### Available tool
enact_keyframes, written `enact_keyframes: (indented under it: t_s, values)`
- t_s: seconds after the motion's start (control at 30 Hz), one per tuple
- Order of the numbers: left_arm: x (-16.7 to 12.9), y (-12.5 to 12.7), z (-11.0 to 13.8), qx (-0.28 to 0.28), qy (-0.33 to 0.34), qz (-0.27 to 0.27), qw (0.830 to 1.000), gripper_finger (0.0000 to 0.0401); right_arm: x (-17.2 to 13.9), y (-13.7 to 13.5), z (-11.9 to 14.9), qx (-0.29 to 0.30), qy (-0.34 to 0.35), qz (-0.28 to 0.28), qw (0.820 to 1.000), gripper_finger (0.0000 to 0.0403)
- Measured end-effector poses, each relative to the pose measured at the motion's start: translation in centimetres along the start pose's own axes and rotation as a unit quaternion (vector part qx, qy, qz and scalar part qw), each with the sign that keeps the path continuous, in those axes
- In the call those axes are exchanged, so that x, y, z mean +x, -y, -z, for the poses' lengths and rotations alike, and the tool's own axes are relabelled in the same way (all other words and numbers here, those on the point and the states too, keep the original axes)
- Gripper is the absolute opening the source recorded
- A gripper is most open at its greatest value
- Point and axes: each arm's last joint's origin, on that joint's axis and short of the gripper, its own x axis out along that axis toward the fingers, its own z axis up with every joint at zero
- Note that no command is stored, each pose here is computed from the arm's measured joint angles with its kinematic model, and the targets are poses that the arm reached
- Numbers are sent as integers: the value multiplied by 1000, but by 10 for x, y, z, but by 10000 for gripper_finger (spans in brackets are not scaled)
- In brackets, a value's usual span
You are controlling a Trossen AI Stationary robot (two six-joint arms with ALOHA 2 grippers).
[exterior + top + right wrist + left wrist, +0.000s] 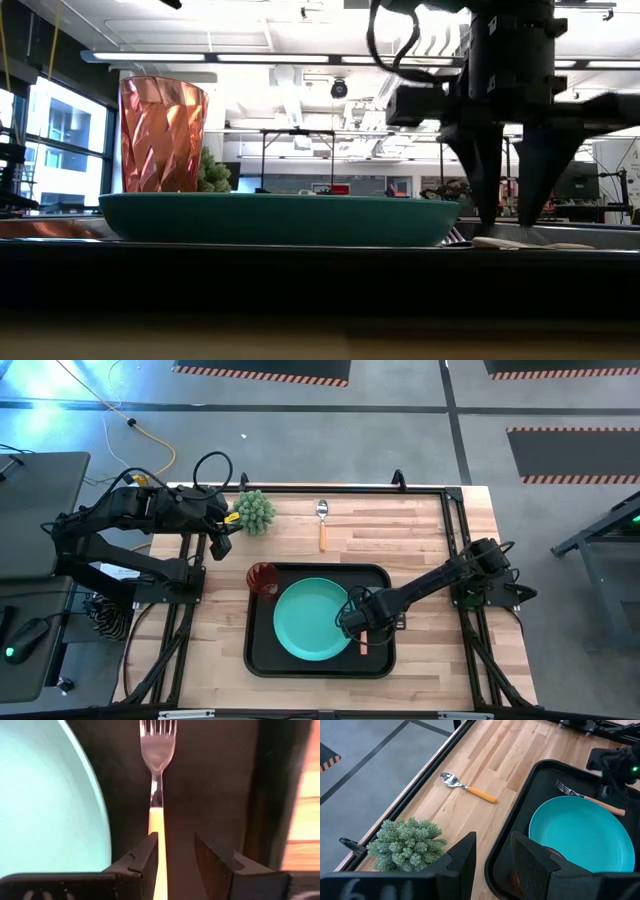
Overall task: Pick and place plate/cup/fork/spoon on tray
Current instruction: Put the orange spoon on the black tray to the right of the orange fork
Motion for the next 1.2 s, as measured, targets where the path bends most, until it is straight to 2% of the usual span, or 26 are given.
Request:
enact_keyframes:
  t_s: [0.27,0.63,0.8,0.97,1.2]
  values:
    - [0,0,0,-4,0,0,1000,115,-29,5,-14,-4,54,-38,998,118]
    - [0,1,-2,-30,10,2,999,115,-54,0,-57,-78,113,-75,988,118]
    - [-1,3,-12,-59,59,15,996,115,-69,0,-82,-131,124,-83,980,118]
    - [-3,5,-23,-59,120,14,991,115,-89,5,-111,-164,142,-99,971,118]
    - [-6,3,-33,-74,179,-37,980,115,-119,18,-148,-185,185,-125,957,118]
